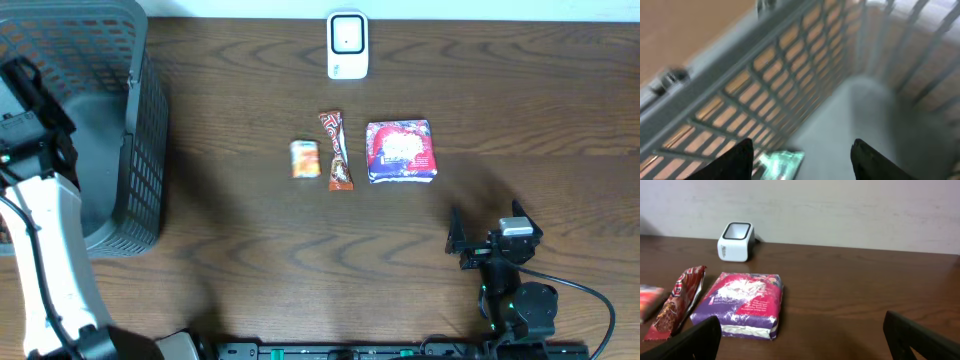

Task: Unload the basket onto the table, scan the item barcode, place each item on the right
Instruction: 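Carry the orange box out and set it left of the chocolate bar, then reach the left gripper into the basket and grasp the green wipes pack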

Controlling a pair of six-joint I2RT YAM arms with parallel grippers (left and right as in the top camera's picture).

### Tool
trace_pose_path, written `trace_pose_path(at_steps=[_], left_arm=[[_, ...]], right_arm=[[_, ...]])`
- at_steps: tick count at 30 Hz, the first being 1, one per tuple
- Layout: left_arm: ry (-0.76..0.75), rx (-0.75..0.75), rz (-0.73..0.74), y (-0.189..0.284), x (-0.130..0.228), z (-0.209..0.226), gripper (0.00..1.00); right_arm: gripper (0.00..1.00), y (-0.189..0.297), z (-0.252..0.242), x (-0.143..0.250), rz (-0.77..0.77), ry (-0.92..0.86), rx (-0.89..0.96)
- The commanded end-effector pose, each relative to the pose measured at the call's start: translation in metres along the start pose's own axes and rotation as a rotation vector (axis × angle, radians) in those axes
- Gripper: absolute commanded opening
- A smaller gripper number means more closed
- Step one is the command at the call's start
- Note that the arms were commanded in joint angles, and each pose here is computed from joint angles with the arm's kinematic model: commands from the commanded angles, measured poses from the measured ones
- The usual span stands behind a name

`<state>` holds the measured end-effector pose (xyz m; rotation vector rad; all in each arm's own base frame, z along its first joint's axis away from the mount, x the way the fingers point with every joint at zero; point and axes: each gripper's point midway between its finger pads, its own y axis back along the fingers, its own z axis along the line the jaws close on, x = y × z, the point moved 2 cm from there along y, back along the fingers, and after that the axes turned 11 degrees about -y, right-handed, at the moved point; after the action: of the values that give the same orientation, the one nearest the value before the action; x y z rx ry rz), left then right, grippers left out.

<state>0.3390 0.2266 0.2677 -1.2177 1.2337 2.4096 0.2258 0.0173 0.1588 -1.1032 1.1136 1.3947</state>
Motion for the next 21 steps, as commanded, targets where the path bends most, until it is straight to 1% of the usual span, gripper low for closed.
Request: trace_pose_path(at_steps=[1,4,6,11,14,21], left_arm=[[-0.1,-0.036,0.153,-0.03,0.035,0.006,0.63],[-0.123,-0.023,0.266,-0.053,0.067,0.002,0.63],[-0.134,0.009,0.31,-0.063,0.083,-0.006,0.62],[-0.154,0.028,0.38,-0.085,0.108,-0.017,0.57],[-0.161,0.029,0.43,-0.095,0.122,-0.017,0.57],[-0.141,0.011,0.551,-0.117,0.158,-0.002,0.57]], right_arm=[[0.99,0.0,-0.002,0.001,-0.002,0.008,0.008],[0.99,0.0,-0.002,0.001,-0.002,0.008,0.008],[0.99,0.0,-0.002,0.001,-0.002,0.008,0.008],[0.99,0.0,-0.002,0.001,-0.002,0.008,0.008],[0.99,0.0,-0.002,0.001,-0.002,0.008,0.008],[0.99,0.0,-0.002,0.001,-0.002,0.008,0.008]])
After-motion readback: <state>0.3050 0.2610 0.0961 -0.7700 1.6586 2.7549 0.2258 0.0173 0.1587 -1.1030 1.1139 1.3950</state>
